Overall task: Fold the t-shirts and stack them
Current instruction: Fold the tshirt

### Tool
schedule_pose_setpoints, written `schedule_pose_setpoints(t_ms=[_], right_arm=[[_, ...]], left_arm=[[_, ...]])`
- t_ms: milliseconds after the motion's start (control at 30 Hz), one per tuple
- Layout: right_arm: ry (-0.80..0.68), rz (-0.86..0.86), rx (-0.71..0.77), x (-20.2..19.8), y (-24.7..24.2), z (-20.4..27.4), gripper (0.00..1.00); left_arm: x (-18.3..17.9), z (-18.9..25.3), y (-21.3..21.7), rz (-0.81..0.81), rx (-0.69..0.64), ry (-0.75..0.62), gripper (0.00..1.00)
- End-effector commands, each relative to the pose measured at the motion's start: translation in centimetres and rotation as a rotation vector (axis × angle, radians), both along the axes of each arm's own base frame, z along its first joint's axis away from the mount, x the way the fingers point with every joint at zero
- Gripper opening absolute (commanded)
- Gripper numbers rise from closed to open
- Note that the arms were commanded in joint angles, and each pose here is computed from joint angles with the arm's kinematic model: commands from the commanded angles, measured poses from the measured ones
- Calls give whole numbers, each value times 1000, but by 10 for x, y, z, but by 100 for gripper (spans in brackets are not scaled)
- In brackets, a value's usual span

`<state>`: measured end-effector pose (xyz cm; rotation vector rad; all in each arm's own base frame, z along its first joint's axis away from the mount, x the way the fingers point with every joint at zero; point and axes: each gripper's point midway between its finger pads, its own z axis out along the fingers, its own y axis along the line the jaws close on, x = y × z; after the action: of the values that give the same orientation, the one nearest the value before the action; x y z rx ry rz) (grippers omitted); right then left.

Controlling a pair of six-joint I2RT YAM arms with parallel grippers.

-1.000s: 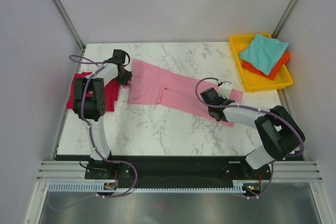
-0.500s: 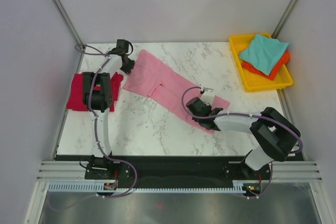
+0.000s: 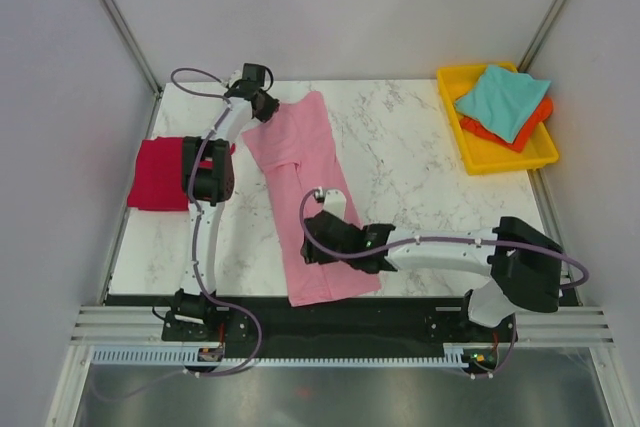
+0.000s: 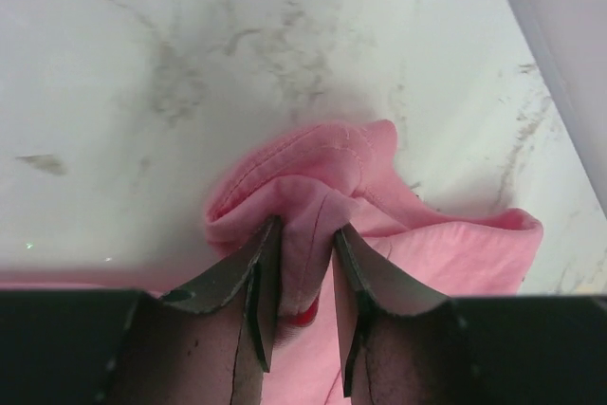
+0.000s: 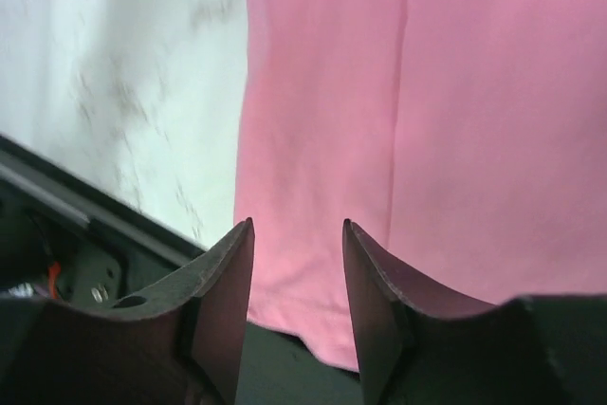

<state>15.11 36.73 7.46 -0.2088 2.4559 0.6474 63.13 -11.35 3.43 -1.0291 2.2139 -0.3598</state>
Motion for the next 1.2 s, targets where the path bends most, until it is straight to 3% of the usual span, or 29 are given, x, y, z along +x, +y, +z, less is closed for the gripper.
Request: schedule_pose_setpoints(t_ms=[0, 233, 367, 500, 567, 600, 667, 733, 900, 1067, 1167], right_arm=[[-123, -54, 30, 66, -11, 47, 52], [-223, -197, 66, 190, -58, 60, 63], [-158, -238, 27, 238, -66, 20, 63], [-148, -280, 81, 301, -77, 7, 63], [-111, -278, 86, 318, -81, -14, 62], [-123, -289, 105, 335, -89, -9, 62], [-101, -292, 111, 346, -97, -24, 62], [-118, -297, 140, 364, -108, -23, 61], [-91, -270, 192, 397, -114, -46, 61], [-59, -230, 188, 419, -106, -82, 59], [-49, -244, 178, 432, -106, -92, 53]], left_arm=[[25, 14, -31, -97, -45, -108, 36], [45, 11, -72, -169, -75, -227, 36], [53, 13, -92, -216, -121, -278, 37], [49, 34, -82, -215, -104, -296, 47], [50, 71, -68, -193, -71, -350, 58], [45, 68, -62, -189, -55, -338, 61], [41, 82, -51, -182, -18, -353, 74], [40, 108, -45, -192, 0, -389, 78], [24, 154, -39, -219, 23, -442, 80], [-3, 172, -35, -329, 62, -449, 80], [-9, 181, -26, -330, 66, -457, 79]])
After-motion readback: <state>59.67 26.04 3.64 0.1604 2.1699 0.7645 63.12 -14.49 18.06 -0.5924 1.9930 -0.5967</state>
